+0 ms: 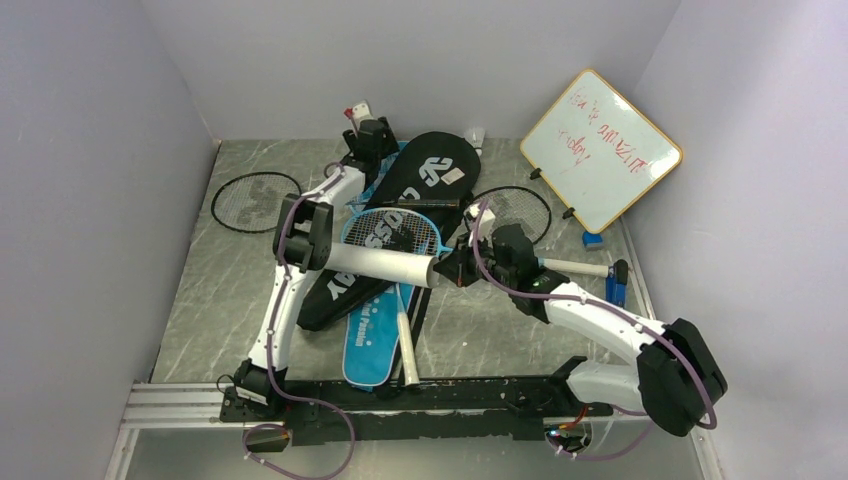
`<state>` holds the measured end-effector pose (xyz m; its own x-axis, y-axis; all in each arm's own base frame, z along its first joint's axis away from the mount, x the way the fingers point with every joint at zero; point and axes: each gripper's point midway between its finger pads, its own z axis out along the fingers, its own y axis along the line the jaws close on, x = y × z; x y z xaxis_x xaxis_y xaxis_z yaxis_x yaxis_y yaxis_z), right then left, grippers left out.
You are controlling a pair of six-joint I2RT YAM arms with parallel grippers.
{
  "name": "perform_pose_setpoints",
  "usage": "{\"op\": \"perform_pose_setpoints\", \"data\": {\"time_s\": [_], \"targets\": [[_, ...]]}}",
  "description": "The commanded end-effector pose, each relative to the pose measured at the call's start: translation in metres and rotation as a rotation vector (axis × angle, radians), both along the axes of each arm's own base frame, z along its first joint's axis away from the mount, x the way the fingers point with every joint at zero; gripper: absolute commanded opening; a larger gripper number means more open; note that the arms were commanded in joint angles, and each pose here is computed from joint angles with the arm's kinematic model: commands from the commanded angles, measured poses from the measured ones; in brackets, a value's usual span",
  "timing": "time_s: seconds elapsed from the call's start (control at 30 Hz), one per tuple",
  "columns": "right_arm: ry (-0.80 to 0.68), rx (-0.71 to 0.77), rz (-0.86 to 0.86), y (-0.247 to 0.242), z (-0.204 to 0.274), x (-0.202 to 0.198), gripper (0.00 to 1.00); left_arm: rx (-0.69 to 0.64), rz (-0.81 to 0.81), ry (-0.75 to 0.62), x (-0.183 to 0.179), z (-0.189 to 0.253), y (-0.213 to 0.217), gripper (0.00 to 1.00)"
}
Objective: Pack up the badminton gear
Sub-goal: Pick up the shuttlecock at the center of the board.
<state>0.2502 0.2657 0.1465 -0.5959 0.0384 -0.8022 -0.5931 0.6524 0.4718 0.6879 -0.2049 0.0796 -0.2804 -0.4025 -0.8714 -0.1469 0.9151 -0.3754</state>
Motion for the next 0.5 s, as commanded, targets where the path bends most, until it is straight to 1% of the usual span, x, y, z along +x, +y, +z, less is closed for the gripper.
{"op": "perform_pose_setpoints", "data": {"time_s": [0.0,0.1,0.13,0.23,0.3,0.33,0.47], "targets": [[-0.067,0.025,-0.004,0.007,0.019,0.014,0.00,-0.054,0.049,-0.089,0.021,0.015,0.002,0.77],[-0.061,0.024,0.000,0.009,0.017,0.015,0.00,-0.071,0.064,-0.105,0.026,0.009,0.005,0.74],[-0.057,0.024,0.003,0.009,0.016,0.015,0.00,-0.084,0.067,-0.107,0.028,0.008,0.007,0.71],[-0.054,0.025,0.004,0.010,0.014,0.015,0.00,-0.095,0.085,-0.122,0.028,0.010,0.011,0.54],[-0.054,0.022,0.001,0.010,0.012,0.016,0.00,-0.092,0.099,-0.139,0.026,0.020,0.015,0.41],[-0.055,0.019,-0.001,0.010,0.012,0.017,0.00,-0.088,0.104,-0.148,0.024,0.025,0.017,0.37],[-0.059,0.020,-0.005,0.010,0.013,0.019,0.00,-0.072,0.139,-0.196,0.012,0.060,0.030,0.08]]}}
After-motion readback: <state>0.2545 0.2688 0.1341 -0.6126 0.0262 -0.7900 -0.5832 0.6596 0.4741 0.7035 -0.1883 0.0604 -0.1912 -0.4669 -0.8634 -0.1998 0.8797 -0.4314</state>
